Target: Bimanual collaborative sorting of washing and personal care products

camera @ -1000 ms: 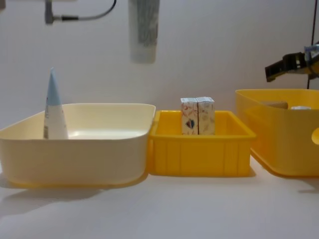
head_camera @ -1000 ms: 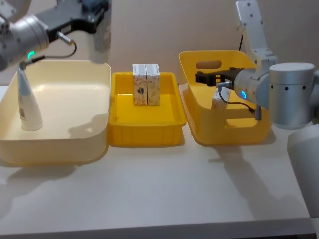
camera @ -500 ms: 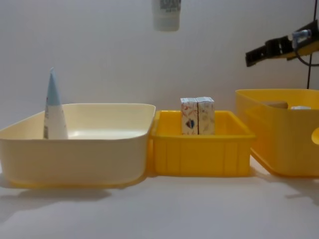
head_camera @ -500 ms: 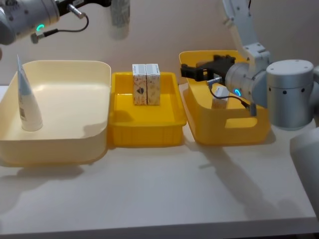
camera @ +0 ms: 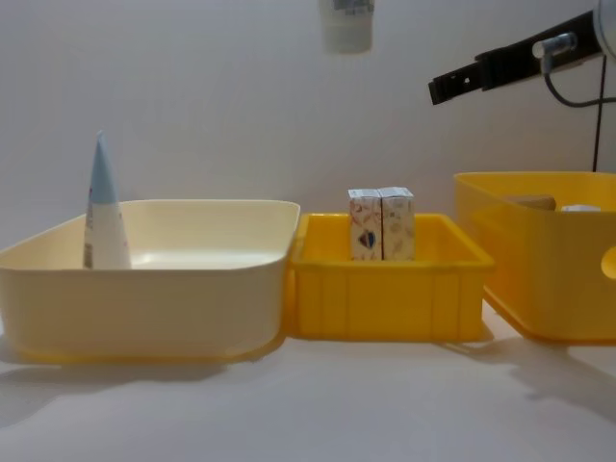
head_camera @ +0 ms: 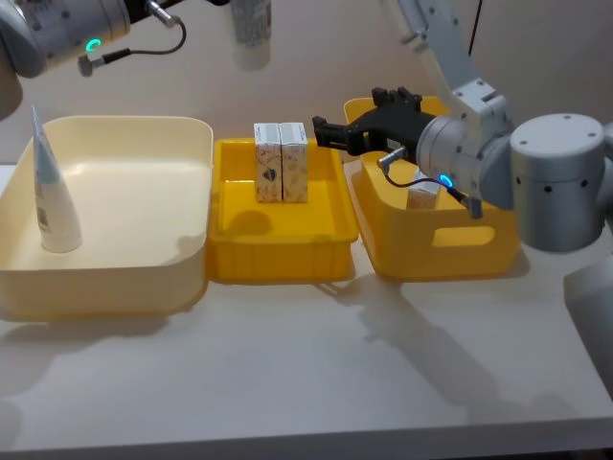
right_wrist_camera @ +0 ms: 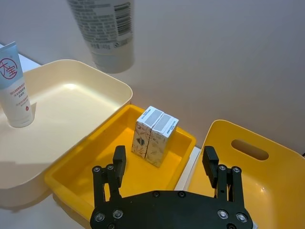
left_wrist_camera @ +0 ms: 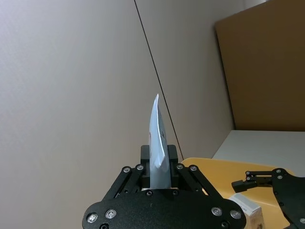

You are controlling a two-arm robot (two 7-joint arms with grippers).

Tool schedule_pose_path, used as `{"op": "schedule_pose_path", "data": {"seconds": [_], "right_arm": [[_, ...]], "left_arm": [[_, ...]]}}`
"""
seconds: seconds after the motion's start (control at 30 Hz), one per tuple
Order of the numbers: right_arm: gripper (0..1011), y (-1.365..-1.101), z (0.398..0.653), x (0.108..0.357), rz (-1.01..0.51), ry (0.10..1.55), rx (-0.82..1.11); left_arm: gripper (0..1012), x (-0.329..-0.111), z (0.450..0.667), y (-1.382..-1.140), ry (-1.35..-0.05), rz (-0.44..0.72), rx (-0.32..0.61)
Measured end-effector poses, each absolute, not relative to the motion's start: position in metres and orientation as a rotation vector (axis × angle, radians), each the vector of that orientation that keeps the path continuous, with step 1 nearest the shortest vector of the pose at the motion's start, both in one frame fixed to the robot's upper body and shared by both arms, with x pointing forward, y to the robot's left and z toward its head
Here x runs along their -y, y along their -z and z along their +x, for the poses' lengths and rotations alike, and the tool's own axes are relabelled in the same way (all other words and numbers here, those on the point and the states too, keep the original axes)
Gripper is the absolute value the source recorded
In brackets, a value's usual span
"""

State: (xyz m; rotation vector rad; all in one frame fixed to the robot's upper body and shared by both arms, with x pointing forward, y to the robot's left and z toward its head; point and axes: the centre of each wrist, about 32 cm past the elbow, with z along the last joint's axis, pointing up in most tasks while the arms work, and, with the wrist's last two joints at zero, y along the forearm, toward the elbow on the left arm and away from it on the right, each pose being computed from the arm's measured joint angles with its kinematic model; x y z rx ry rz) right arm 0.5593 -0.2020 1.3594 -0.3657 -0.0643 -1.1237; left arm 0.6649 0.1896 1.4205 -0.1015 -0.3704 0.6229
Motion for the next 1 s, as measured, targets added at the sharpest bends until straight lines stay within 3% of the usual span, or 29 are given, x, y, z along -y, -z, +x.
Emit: {"op": "schedule_pose_path", "data": {"seconds": [0.63, 1.0], "right_arm": [[1001, -1.349, 0.591, 0.178, -0.341, 1.146, 0.087], [1001, -1.359, 0.606, 0.164, -0.293, 1.042, 0.098]], "left_arm": [[196, -0.181, 0.675, -1.411, -0.579, -0.124, 0.321], [196, -0.181, 0.675, -1.407, -0.581, -0.124, 0.301]]}}
